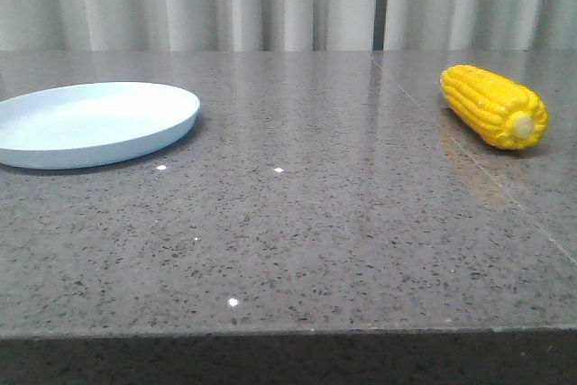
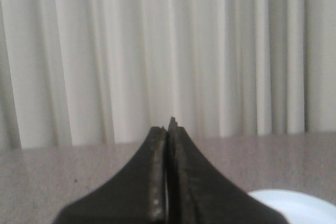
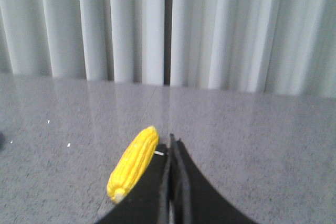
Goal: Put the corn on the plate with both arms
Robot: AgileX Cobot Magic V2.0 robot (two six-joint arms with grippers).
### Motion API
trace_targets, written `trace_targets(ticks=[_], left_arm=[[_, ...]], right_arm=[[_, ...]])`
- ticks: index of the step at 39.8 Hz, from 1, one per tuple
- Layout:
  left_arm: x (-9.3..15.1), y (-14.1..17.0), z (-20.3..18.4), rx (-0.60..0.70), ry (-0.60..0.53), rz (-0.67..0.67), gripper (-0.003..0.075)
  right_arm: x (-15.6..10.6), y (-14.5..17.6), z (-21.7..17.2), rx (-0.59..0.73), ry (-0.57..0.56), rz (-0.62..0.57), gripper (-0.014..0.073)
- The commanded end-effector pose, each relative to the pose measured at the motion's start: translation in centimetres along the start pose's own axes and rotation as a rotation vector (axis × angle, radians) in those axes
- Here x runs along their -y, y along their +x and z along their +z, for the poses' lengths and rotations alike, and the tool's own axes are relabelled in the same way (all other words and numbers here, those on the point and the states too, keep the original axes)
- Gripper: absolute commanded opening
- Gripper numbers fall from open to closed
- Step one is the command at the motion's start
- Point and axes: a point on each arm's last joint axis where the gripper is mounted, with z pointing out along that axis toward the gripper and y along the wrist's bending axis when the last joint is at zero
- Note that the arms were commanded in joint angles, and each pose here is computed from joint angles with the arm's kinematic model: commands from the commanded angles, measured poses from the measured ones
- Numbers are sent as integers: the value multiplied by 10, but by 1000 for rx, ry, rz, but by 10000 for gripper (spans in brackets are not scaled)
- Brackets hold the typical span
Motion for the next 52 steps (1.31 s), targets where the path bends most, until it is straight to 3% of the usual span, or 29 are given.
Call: trace_targets(ticks=[1,10,12,15,20,23,26,38,45,52], left_arm=[[-2,-15,16,-86,2,12,-20],[-2,-15,26,-124,7,12,-17],[-2,-15,26,-124,7,12,15],[-2,-15,26,-124,7,12,132],[-2,-15,26,-123,7,12,448],[-2,-15,26,-123,7,12,519],[-2,-15,26,-123,7,12,525],[-1,-19,42,-163,21,-16,525],[3,-22,86,-354,65,-34,525],[23,-19,130,-549,186,-14,525]], right_arm=[[-1,-29,16,-15,3,2,-61],[0,-39,36,-73,4,8,-57],[0,-39,35,-71,4,7,-29],[0,-39,35,-67,4,7,89],[0,-39,35,-70,4,7,400],[0,-39,35,-71,4,7,515],[0,-39,35,-71,4,7,551],[0,-39,35,-70,4,7,547],[0,-39,35,-70,4,7,547],[0,-39,35,-70,4,7,547]])
